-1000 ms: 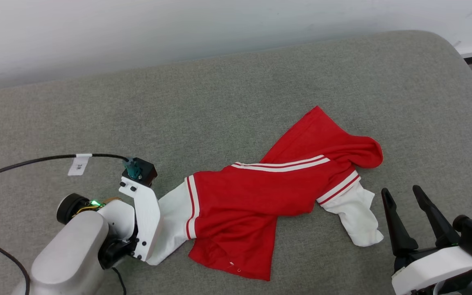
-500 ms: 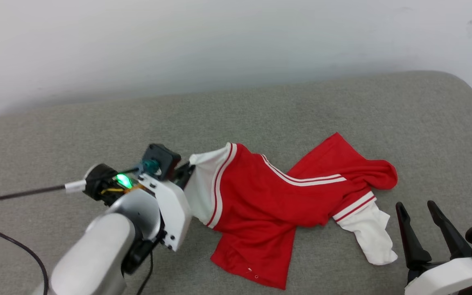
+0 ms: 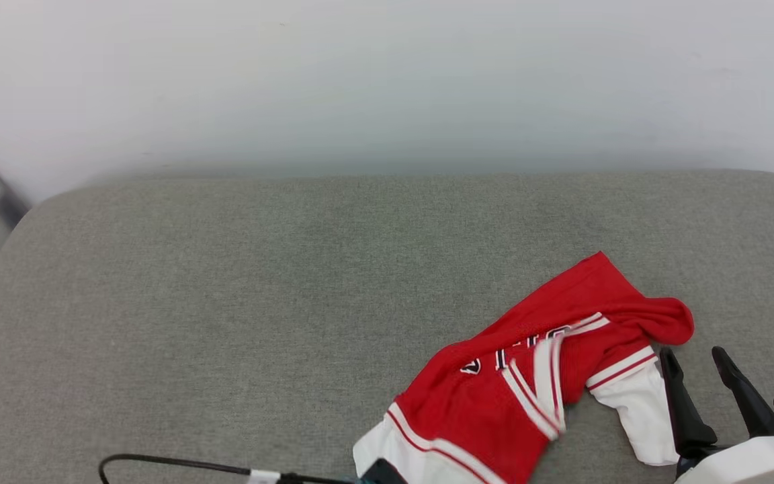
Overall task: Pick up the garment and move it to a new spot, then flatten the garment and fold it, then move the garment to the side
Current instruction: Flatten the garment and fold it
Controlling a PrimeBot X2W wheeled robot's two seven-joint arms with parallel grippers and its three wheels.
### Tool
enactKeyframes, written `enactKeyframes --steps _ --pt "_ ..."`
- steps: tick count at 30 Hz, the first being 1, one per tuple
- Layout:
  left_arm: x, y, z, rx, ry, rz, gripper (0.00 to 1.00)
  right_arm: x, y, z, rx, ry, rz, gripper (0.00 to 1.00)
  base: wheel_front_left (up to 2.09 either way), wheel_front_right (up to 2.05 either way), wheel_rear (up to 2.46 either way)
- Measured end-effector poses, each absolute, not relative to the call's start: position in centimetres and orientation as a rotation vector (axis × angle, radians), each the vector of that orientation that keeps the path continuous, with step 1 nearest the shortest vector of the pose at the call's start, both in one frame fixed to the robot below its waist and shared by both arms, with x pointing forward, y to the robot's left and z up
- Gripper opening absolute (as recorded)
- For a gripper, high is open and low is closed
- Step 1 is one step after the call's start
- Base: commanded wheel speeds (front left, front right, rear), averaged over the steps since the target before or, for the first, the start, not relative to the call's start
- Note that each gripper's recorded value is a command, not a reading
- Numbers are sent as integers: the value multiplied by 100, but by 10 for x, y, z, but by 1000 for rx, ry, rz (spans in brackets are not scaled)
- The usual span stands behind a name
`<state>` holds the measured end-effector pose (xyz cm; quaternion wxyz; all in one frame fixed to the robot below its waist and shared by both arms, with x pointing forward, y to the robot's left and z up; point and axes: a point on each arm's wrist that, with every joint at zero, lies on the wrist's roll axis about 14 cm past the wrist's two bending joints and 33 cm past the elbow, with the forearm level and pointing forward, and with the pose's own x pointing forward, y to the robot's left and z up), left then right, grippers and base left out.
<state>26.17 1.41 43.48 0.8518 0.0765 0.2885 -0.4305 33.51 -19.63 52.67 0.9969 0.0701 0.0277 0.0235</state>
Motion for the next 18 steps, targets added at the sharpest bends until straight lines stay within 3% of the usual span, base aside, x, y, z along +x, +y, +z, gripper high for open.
enactKeyframes --steps 8,9,10,11,18 --pt "228 14 379 120 816 -911 0 335 -194 528 151 55 49 100 0 0 0" --pt "228 13 376 110 825 -907 16 335 -195 528 151 53 46 100 0 0 0" --pt "228 9 375 97 822 -909 52 335 -196 529 150 50 42 100 0 0 0" --pt "231 5 377 77 799 -907 100 334 -197 530 150 48 40 100 0 0 0" --pt "281 -2 424 12 508 -816 100 332 -198 540 130 17 37 100 0 0 0"
